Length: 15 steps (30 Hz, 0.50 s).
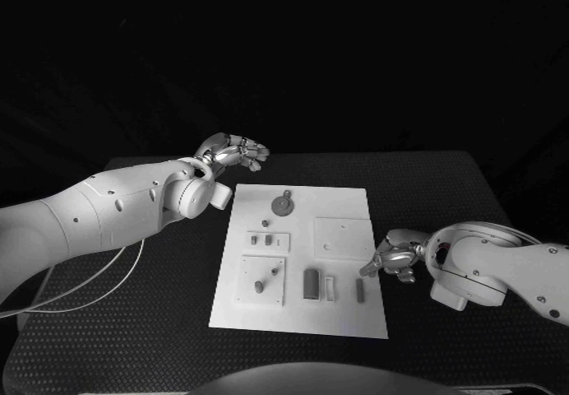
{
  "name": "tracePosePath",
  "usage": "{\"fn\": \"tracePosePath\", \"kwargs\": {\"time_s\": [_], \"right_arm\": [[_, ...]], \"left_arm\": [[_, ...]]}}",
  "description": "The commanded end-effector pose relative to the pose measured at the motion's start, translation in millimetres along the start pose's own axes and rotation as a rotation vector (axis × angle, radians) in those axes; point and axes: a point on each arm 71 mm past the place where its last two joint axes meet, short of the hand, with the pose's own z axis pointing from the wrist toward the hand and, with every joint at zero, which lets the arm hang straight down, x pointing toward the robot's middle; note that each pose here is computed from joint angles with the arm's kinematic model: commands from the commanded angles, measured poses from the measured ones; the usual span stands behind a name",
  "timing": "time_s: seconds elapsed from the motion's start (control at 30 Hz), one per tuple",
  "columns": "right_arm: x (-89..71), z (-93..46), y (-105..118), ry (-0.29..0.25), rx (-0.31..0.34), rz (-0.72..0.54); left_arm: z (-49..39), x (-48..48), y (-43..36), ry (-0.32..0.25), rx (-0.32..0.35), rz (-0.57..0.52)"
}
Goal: Assemble the parts on the task board
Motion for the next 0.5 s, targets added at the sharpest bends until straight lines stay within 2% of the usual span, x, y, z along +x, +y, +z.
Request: {"fn": "tracePosePath", "kwargs": {"time_s": [0.03,0.2,0.33,0.5], "right_arm": [[5.4,2.8,-4,0.013,0.056,-0.072],[13.3,8.8,-4,-0.009,0.066,-0.111],[22.1,13.7,-4,0.000,0.070,-0.123],[30.1,17.6,0,-0.016,0.060,-0.159]], "left_arm": [[0.7,3.1,-1.9,0.021,0.012,-0.005],[0.8,4.1,-2.1,0.024,0.012,-0.006],[0.6,5.0,-2.4,0.027,0.013,-0.007],[0.5,6.0,-2.7,0.030,0.014,-0.008]]}}
